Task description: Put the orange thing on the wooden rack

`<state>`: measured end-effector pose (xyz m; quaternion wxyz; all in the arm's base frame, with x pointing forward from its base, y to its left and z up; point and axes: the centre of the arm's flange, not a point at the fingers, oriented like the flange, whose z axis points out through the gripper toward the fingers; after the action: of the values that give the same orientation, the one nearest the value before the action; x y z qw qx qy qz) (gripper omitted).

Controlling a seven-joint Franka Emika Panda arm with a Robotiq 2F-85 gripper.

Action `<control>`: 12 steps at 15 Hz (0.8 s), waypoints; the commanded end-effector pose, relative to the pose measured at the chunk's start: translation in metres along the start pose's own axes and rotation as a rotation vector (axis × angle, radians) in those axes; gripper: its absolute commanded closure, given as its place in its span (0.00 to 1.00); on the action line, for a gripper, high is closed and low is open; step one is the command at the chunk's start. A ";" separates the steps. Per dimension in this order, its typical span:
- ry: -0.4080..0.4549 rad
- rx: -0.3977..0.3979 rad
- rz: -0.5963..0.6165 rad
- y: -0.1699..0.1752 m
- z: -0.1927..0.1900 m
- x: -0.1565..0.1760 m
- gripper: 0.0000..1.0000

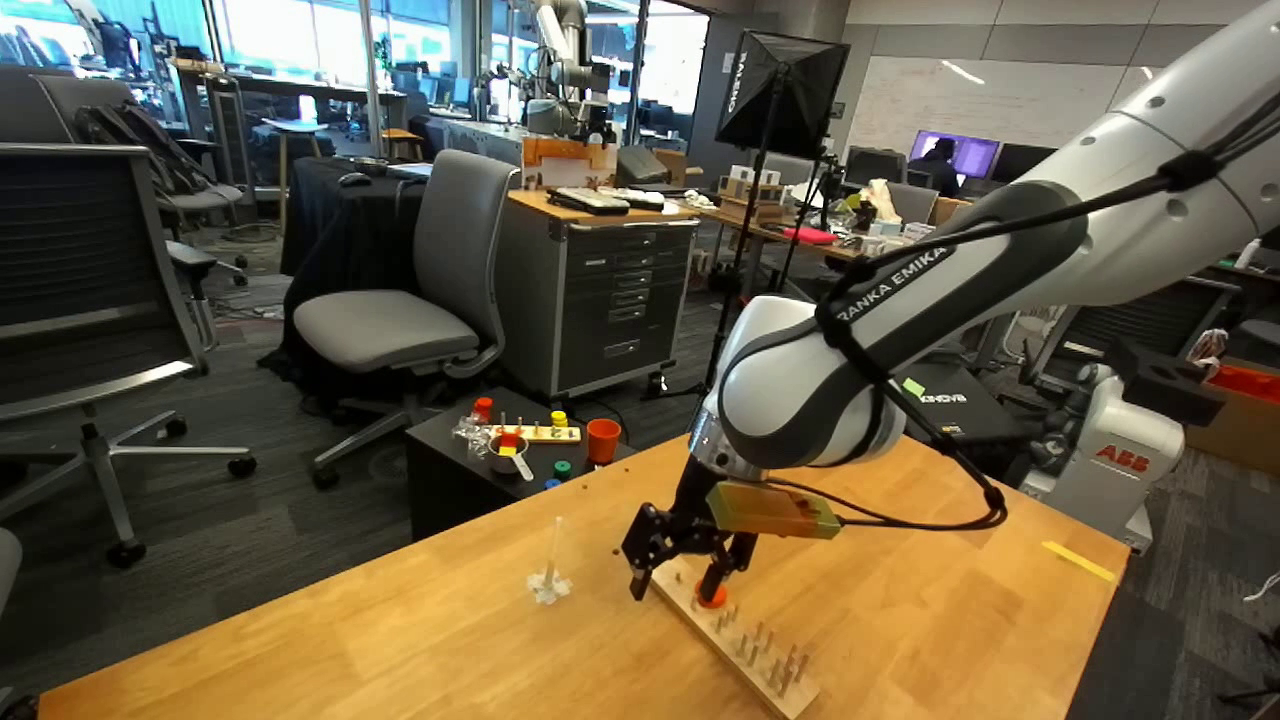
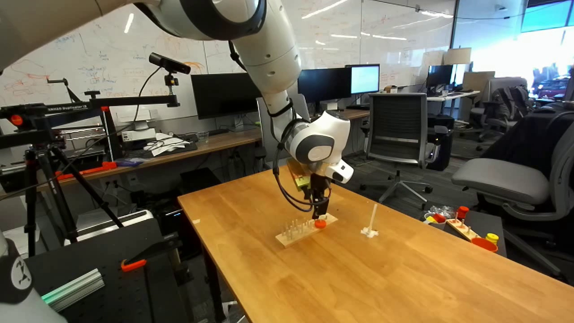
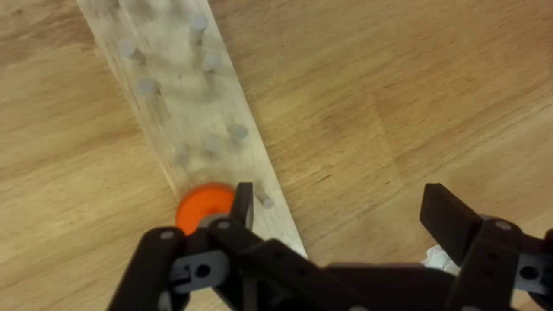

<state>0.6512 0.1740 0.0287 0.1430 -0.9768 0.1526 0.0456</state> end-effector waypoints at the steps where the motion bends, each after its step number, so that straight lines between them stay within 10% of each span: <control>1: -0.019 0.024 0.009 0.005 0.000 0.003 0.00; 12: 0.066 -0.111 -0.178 -0.069 -0.078 -0.001 0.00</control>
<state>0.6636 0.2007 0.0751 0.1221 -0.9873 0.1001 0.0183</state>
